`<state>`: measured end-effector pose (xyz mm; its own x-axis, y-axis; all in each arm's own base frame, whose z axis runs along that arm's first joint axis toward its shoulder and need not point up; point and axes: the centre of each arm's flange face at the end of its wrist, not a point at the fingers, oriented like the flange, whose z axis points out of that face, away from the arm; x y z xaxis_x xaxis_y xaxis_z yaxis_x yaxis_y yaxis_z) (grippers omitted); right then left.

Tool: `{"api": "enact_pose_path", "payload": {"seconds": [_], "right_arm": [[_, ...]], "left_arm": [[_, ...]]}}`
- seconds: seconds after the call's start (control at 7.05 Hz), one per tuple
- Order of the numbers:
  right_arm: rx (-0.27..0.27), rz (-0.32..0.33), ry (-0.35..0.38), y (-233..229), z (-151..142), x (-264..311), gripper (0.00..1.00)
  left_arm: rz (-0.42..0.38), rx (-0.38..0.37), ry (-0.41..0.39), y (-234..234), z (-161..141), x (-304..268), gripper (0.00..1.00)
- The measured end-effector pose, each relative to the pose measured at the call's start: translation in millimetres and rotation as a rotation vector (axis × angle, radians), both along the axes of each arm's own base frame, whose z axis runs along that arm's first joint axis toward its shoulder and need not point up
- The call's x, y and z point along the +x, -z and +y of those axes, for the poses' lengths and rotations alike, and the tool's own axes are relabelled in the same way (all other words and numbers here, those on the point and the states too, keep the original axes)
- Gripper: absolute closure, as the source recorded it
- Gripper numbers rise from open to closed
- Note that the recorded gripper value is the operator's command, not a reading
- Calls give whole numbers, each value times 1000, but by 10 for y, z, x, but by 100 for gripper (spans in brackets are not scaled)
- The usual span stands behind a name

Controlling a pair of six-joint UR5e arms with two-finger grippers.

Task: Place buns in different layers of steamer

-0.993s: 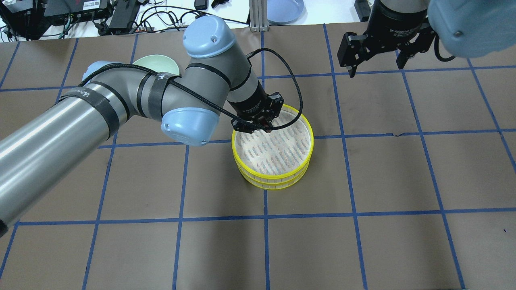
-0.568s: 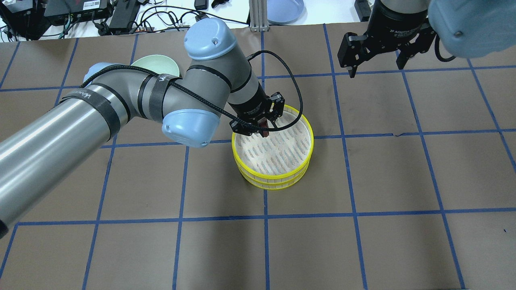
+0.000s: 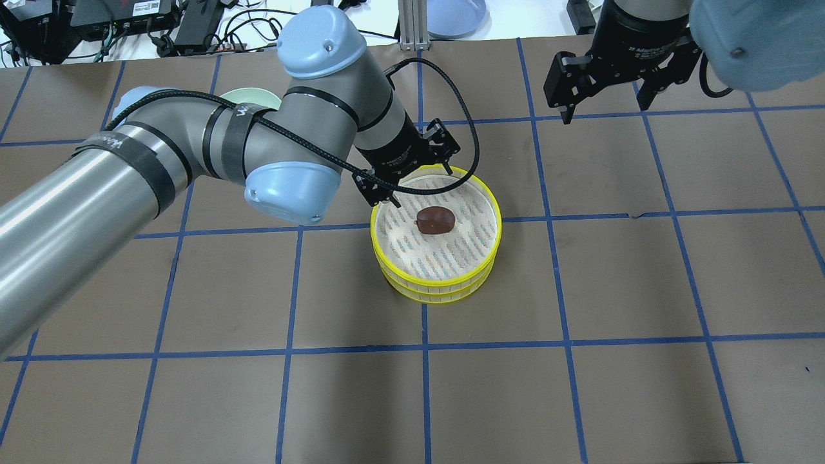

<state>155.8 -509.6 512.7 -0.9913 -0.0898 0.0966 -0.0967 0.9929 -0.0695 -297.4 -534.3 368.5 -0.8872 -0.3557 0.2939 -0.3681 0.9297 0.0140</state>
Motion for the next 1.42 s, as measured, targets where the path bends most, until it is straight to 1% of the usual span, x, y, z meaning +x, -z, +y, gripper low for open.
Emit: {"api": "enact_pose_path", "payload": {"seconds": [0.14, 0.28, 0.43, 0.57, 0.71, 0.85, 1.28, 1.42], "right_arm": [[0, 0, 3, 3, -1, -3, 0], [-9, -5, 9, -4, -9, -2, 0], [-33, -34, 28, -28, -33, 18, 0], [-60, -75, 55, -55, -64, 43, 0], [-74, -100, 75, -72, -85, 42, 0], [-80, -111, 88, -76, -96, 35, 0], [-79, -111, 97, -67, -100, 30, 0], [-78, -108, 96, -66, -100, 27, 0]], "left_arm": [[-23, -32, 99, -98, -155, 351, 0], [-45, -39, 186, -231, -271, 730, 0], [-80, -29, 244, -403, -332, 1080, 0], [-128, -12, 268, -587, -329, 1355, 0], [-166, 5, 268, -775, -261, 1533, 0], [-185, 8, 264, -965, -144, 1619, 0], [-217, -21, 301, -1430, 203, 1886, 0], [-252, -12, 312, -1512, 329, 1943, 0]]}}
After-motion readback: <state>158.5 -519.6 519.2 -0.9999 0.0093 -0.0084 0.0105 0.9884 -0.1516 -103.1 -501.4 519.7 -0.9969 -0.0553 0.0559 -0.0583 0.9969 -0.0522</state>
